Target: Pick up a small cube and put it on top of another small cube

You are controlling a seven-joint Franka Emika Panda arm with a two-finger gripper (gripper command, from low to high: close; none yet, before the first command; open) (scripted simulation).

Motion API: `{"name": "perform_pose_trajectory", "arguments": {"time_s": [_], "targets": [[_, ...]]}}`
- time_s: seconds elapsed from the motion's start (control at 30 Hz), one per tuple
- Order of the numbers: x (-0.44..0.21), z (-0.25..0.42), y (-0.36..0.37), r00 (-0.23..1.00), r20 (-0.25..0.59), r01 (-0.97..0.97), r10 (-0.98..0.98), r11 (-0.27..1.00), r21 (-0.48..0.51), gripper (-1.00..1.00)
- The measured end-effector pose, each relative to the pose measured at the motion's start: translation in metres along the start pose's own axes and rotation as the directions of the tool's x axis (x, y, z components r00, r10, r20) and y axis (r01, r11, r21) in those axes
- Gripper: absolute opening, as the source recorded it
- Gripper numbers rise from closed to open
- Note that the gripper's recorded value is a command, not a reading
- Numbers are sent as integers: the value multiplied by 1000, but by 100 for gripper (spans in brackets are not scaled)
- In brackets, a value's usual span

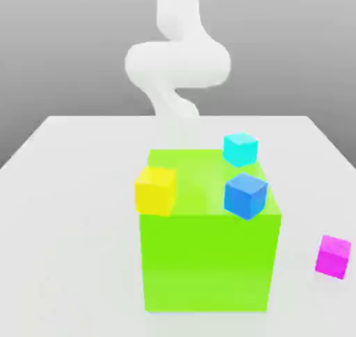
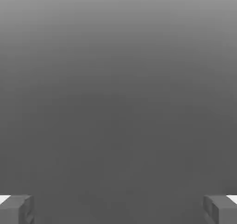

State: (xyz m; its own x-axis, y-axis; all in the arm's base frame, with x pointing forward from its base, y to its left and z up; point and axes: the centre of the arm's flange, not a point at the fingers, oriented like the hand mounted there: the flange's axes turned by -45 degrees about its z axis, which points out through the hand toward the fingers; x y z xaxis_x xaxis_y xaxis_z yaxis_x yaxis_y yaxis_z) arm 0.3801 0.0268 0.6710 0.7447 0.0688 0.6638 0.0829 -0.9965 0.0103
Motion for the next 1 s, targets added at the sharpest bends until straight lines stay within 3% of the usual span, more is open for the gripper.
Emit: {"name": "perform_pose_trajectory", "arguments": {"time_s": [0.23, 0.47, 0.8, 0.97, 1.0], "targets": [[-35, 139, -90, 949, 181, 233, -259, 960, 153, 0], [-122, 244, -188, 799, 298, 433, -522, 843, 319, 0], [-313, 330, -292, 441, 349, 620, -826, 562, 547, 0], [-363, 373, -297, 408, 349, 627, -843, 537, 564, 0], [-369, 379, -297, 407, 349, 627, -844, 536, 565, -100]]}}
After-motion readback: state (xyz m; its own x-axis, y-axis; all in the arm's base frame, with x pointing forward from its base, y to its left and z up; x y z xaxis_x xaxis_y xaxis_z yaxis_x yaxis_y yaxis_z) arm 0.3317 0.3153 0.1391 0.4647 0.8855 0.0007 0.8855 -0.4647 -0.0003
